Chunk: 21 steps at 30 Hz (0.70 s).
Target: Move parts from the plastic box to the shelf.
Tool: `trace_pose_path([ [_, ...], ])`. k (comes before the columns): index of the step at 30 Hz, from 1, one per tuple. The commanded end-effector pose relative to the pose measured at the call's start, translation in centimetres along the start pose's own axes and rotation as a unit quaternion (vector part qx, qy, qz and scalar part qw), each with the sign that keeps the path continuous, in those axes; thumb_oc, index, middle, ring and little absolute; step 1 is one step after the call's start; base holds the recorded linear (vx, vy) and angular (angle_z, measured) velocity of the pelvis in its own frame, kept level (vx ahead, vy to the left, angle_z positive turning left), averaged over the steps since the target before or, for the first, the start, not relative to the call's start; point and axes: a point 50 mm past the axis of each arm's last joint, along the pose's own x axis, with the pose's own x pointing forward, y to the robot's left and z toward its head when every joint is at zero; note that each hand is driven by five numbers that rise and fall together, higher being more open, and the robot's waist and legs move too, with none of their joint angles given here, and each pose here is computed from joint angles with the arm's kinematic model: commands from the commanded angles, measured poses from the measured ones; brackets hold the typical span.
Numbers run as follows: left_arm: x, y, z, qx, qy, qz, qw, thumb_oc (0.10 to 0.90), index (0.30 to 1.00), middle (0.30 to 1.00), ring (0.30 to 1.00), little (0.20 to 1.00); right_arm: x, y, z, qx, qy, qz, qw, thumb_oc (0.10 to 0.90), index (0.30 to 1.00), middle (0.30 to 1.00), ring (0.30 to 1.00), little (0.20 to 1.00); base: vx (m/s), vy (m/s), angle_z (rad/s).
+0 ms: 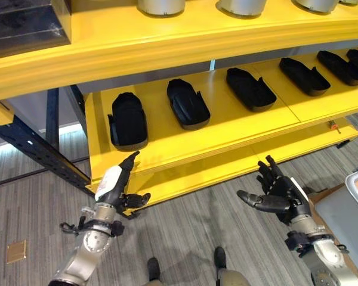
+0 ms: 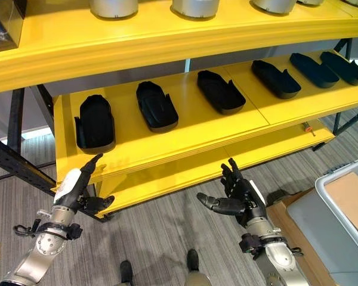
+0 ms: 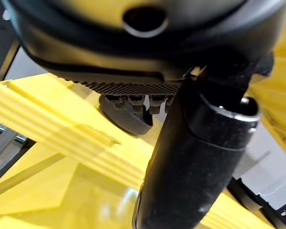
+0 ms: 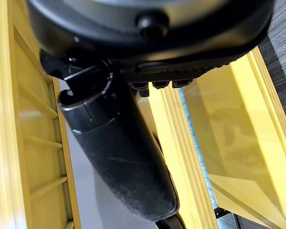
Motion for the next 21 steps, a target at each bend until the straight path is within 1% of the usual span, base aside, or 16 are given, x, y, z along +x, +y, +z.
trace_pose_path([
  [1, 3.5, 4.1, 3.3, 0.018, -0.087, 0.09, 0.992, 0.9, 1.0, 1.0, 1.0, 1.0, 1.4, 1.0, 6.1, -0.018, -0.169, 0.029, 0.985, 0.9, 1.0, 1.0, 1.0, 1.0, 0.0, 0.0, 0.0],
  [8, 4.4, 4.1, 3.2, 0.018, -0.075, 0.098, 0.992, 0.9, 1.0, 1.0, 1.0, 1.0, 1.5, 1.0, 6.0, -0.017, -0.168, 0.028, 0.985, 0.9, 1.0, 1.0, 1.0, 1.0, 0.0, 0.0, 0.0],
  [21, 6.3, 4.6, 3.1, 0.067, -0.064, 0.106, 0.99, 0.9, 1.0, 1.0, 1.0, 1.0, 1.8, 1.1, 6.2, -0.015, -0.171, 0.032, 0.985, 0.9, 1.0, 1.0, 1.0, 1.0, 0.0, 0.001, 0.0],
])
